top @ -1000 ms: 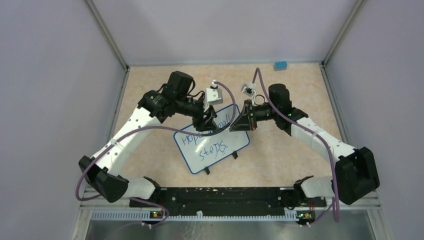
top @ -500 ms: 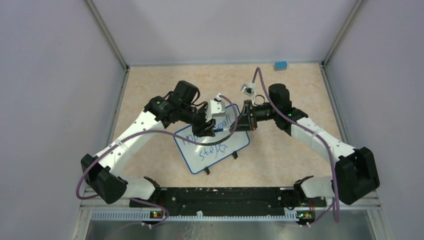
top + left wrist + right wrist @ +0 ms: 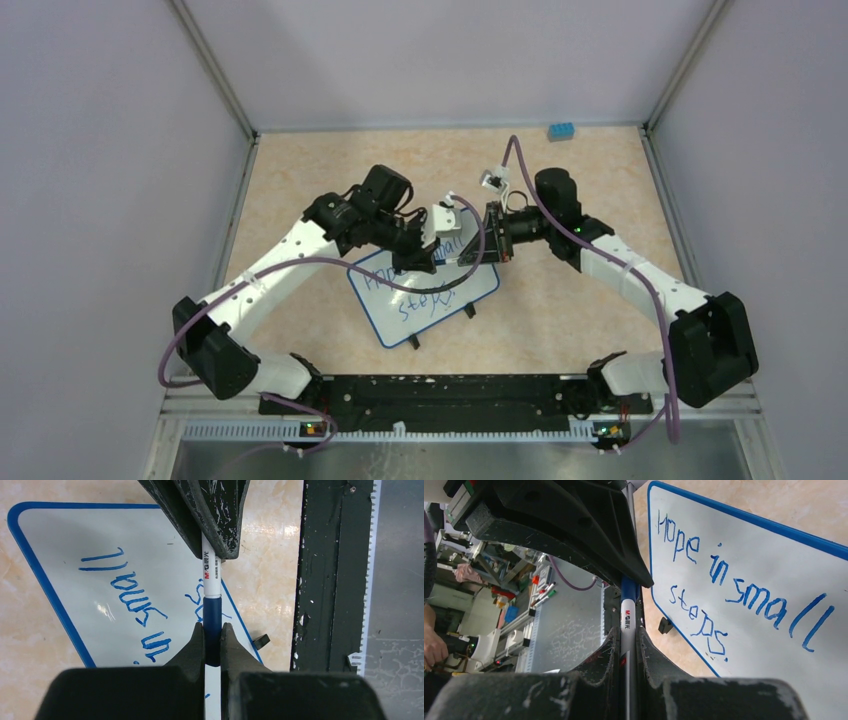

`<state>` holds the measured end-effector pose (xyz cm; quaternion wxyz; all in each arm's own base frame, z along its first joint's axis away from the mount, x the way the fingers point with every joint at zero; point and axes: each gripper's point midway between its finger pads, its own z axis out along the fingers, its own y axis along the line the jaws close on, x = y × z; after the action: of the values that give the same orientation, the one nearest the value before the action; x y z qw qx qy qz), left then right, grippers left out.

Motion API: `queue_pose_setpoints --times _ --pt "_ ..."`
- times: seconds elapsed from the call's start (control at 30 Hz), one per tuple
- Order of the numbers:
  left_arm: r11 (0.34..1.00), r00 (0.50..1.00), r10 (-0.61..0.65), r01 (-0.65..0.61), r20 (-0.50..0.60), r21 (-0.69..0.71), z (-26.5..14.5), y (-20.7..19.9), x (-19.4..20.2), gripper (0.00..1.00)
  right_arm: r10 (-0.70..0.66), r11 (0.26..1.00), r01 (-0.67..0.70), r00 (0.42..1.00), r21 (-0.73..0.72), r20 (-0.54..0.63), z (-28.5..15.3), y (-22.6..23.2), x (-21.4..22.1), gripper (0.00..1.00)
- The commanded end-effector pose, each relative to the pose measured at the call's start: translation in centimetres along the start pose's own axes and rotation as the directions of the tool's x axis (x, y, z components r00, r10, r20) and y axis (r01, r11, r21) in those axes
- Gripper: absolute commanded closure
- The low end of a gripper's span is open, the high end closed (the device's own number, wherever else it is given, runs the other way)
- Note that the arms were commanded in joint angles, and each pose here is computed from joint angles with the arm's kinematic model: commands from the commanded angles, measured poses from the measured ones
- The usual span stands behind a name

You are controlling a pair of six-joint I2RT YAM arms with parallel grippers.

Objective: Write a sentence on the whiteboard
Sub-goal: Pass from the right arm to the left

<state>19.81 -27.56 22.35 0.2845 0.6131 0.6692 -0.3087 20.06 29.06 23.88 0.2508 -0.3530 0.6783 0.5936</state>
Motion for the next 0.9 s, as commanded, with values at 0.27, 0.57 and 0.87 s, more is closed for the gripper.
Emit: queue_pose_setpoints --times 0.27,0.57,0.87 --pt "0.995 0.986 0.076 -0.085 0.147 0.051 1.5 -0.3 -6.1 1.0 -0.066 0.995 0.065 0.998 -0.074 -0.012 1.4 1.6 -0.5 1.0" --pt "0.993 0.974 0.092 -0.106 0.206 0.057 1.5 0.0 -9.1 1.0 -0.066 0.994 0.064 0.998 -0.085 -0.022 1.8 1.8 -0.3 1.0" --pt "0.995 0.988 0.104 -0.103 0.117 -0.018 1.0 0.4 -6.1 1.0 -0.099 0.995 0.098 0.995 -0.026 -0.021 0.2 1.8 -1.9 0.84"
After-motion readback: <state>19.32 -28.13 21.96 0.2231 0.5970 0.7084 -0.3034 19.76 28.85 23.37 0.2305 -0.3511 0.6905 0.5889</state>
